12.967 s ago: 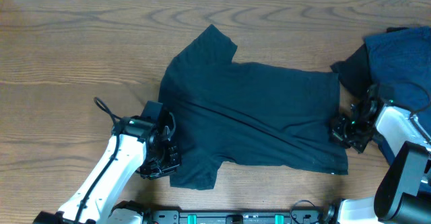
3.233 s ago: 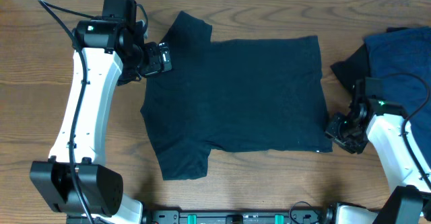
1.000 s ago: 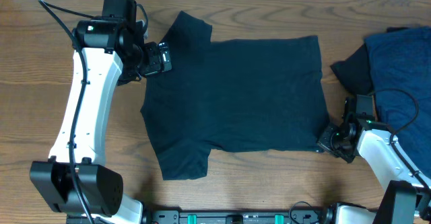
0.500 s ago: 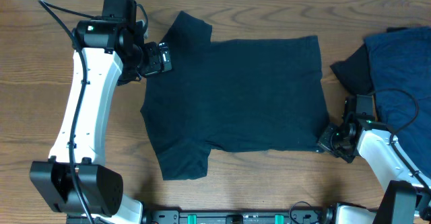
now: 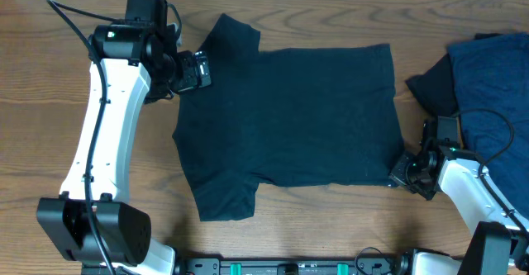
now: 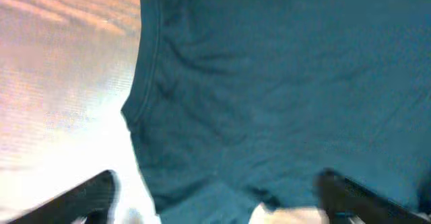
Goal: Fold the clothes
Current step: 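Move the left gripper down to the shirt's lower left hem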
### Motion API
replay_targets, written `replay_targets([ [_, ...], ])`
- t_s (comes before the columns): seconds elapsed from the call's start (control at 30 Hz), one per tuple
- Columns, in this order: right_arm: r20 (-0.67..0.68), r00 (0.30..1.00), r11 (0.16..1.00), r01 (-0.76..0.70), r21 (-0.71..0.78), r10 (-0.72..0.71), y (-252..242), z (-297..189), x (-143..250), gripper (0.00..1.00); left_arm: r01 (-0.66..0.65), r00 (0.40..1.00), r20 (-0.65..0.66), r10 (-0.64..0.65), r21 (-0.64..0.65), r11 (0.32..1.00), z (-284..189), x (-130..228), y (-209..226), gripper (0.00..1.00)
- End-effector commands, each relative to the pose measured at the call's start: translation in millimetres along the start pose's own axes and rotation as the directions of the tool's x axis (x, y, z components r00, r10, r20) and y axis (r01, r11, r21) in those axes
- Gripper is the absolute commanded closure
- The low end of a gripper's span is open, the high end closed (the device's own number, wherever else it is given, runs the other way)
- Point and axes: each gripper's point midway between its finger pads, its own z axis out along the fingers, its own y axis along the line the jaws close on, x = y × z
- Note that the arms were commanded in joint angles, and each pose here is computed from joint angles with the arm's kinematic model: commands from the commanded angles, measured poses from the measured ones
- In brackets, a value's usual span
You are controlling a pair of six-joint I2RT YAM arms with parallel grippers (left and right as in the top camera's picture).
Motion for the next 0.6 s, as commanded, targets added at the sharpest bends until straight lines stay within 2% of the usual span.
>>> replay_targets([
  [0.0, -0.006, 1.000, 1.000, -0.006, 0.013, 0.006, -4.8, 2.0, 2.8, 0.99, 0.030, 0.996, -0.077, -0.033, -0.040, 0.999, 2.0, 17.7, 9.4, 0.23],
  [0.1, -0.006, 1.000, 1.000, -0.006, 0.013, 0.006, -4.8, 2.0, 2.8, 0.99, 0.102, 0.979, -0.162, -0.120, -0.112, 0.988, 2.6, 41.9, 21.9, 0.28],
  [0.23, -0.007, 1.000, 1.000, -0.006, 0.013, 0.006, -4.9, 2.0, 2.9, 0.99, 0.114, 0.957, -0.240, -0.163, -0.203, 0.972, 5.6, 68.0, 39.6, 0.33],
  [0.33, -0.007, 1.000, 1.000, -0.003, 0.013, 0.003, -4.9, 2.0, 2.9, 0.99, 0.131, 0.955, -0.232, -0.187, -0.237, 0.963, 4.1, 80.9, 48.4, 0.33],
  [0.57, -0.007, 1.000, 1.000, -0.003, 0.014, 0.003, -5.0, 2.0, 3.1, 0.99, 0.187, 0.968, -0.129, -0.215, -0.199, 0.962, -17.3, 122.6, 58.3, 0.32],
])
